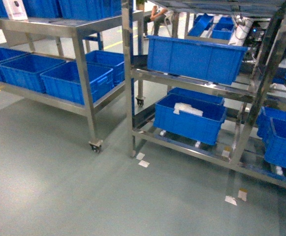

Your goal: Pick red block from blue box to shelf

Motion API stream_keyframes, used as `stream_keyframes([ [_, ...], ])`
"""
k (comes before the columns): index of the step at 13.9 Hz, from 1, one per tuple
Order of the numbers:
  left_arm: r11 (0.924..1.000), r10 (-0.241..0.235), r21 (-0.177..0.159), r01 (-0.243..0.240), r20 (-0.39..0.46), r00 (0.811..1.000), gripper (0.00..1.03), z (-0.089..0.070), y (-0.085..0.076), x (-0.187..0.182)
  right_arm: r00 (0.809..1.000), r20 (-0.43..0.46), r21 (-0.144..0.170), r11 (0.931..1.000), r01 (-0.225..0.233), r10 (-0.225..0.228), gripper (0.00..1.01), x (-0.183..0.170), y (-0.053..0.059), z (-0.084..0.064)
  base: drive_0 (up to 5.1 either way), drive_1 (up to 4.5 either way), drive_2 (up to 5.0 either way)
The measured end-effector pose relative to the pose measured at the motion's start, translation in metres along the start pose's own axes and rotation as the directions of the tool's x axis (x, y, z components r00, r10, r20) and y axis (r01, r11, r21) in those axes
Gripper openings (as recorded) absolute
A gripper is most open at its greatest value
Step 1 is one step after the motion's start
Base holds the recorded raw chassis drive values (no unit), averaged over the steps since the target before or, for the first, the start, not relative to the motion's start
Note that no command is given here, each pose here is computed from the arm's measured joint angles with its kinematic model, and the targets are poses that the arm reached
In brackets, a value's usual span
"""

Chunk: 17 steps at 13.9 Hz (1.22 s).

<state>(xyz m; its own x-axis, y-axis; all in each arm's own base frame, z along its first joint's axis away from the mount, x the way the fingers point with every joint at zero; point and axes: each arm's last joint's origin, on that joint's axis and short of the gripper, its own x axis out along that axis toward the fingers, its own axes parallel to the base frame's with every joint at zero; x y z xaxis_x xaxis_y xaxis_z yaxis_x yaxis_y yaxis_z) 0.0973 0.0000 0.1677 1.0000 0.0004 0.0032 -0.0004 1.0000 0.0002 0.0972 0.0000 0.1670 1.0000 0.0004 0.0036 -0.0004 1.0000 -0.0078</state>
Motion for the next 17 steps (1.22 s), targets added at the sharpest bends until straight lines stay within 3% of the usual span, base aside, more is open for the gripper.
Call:
stream_keyframes([
  [17, 1.0000, 0.000, 0.000, 0.000, 0.000, 1.000, 0.98, 0.0000, 0.0000, 0.0000, 1.000, 0.000, 0.000, 1.0000, 0.000, 0.000, 0.27, 0.0000, 0.0000, 0.0000, -1.6, -1.62, -1.6],
])
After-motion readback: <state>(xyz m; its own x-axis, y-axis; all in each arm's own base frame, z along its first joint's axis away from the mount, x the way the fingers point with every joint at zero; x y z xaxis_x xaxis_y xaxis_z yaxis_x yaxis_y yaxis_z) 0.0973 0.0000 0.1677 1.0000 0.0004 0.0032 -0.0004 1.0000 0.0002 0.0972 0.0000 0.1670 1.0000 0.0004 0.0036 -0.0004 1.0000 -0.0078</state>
